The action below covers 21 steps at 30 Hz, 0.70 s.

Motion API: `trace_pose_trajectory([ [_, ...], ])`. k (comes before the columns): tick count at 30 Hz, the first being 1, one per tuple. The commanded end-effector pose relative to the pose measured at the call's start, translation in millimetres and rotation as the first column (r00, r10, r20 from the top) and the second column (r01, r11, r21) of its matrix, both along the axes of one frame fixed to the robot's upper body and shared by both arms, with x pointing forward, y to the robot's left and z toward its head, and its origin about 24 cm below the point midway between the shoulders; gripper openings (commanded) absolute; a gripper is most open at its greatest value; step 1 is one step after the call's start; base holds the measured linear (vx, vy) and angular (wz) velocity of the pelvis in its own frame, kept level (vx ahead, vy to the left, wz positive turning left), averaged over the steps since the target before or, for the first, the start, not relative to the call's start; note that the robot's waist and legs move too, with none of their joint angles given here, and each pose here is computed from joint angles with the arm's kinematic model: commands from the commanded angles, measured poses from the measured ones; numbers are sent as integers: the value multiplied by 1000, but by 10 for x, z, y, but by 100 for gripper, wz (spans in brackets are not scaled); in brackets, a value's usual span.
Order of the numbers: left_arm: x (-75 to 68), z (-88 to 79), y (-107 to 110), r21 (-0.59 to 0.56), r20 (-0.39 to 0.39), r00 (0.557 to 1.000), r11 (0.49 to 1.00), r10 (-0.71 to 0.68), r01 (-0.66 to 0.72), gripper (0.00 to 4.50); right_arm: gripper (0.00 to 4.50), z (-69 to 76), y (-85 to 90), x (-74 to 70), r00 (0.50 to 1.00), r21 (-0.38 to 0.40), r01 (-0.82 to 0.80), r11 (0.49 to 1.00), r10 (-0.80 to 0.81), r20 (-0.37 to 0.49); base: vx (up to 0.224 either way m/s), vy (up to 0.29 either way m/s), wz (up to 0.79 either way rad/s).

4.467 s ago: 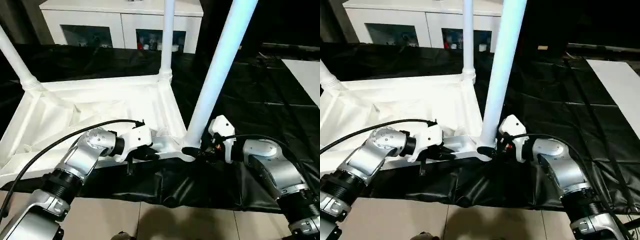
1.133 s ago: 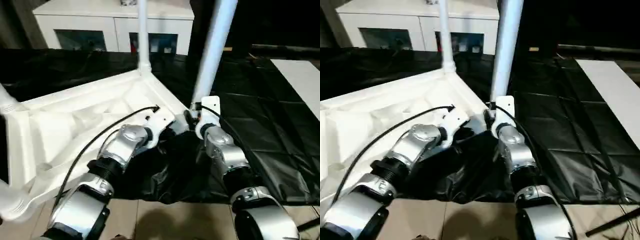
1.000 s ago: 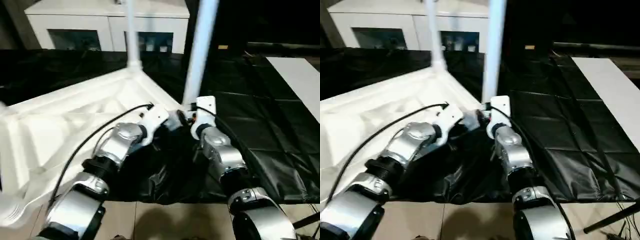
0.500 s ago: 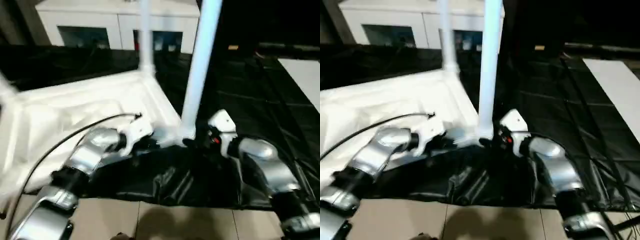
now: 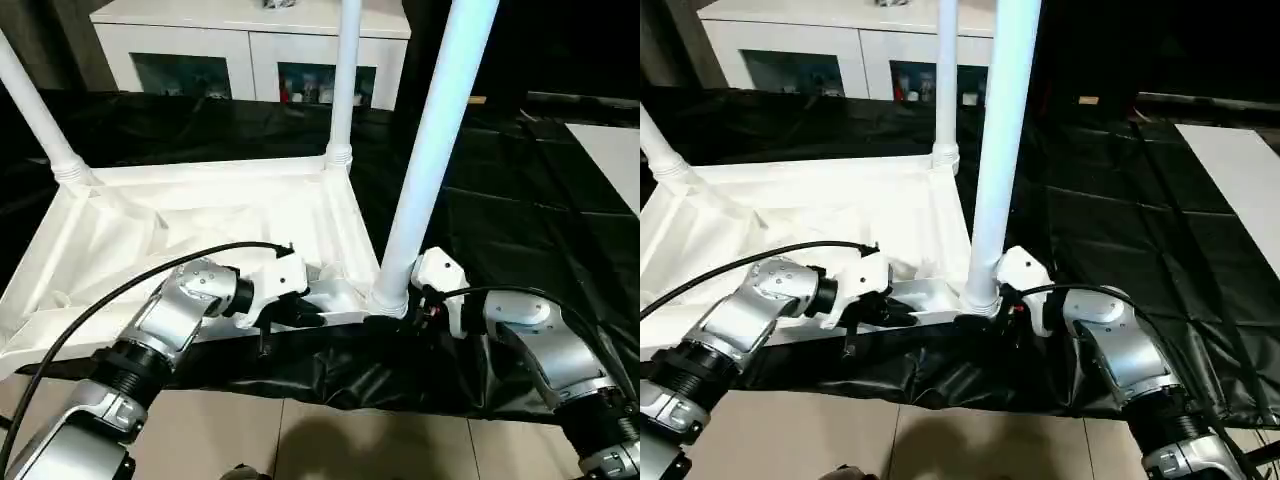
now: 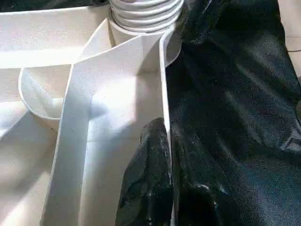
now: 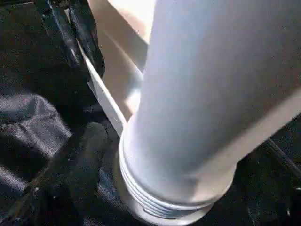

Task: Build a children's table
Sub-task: Rotate leg to tighten

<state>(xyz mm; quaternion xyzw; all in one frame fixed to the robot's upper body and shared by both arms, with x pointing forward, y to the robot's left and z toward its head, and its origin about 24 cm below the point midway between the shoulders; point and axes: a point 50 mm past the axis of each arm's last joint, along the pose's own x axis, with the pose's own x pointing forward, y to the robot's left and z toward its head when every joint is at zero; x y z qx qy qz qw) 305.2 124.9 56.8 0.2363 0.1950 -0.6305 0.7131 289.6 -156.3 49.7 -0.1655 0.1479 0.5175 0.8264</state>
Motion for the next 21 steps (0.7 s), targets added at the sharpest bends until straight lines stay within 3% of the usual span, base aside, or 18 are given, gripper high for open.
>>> trace_pose_trajectory([
  [1, 8, 84, -9, 14, 29, 999, 999, -32, 32, 0, 405, 65, 0, 49, 1000, 24, 10, 1000, -10, 18, 0, 0, 0],
  [7, -7, 70, -3, 12, 4, 999, 999, -39, 39, 0, 405, 86, 11, 41, 1000, 57, -1, 998, 0, 14, 0, 0, 0],
  [21, -13, 59, 8, 23, -9, 999, 999, -42, 43, 0, 289, 53, -28, 36, 1000, 71, 12, 997, -11, -9, 0, 0, 0],
])
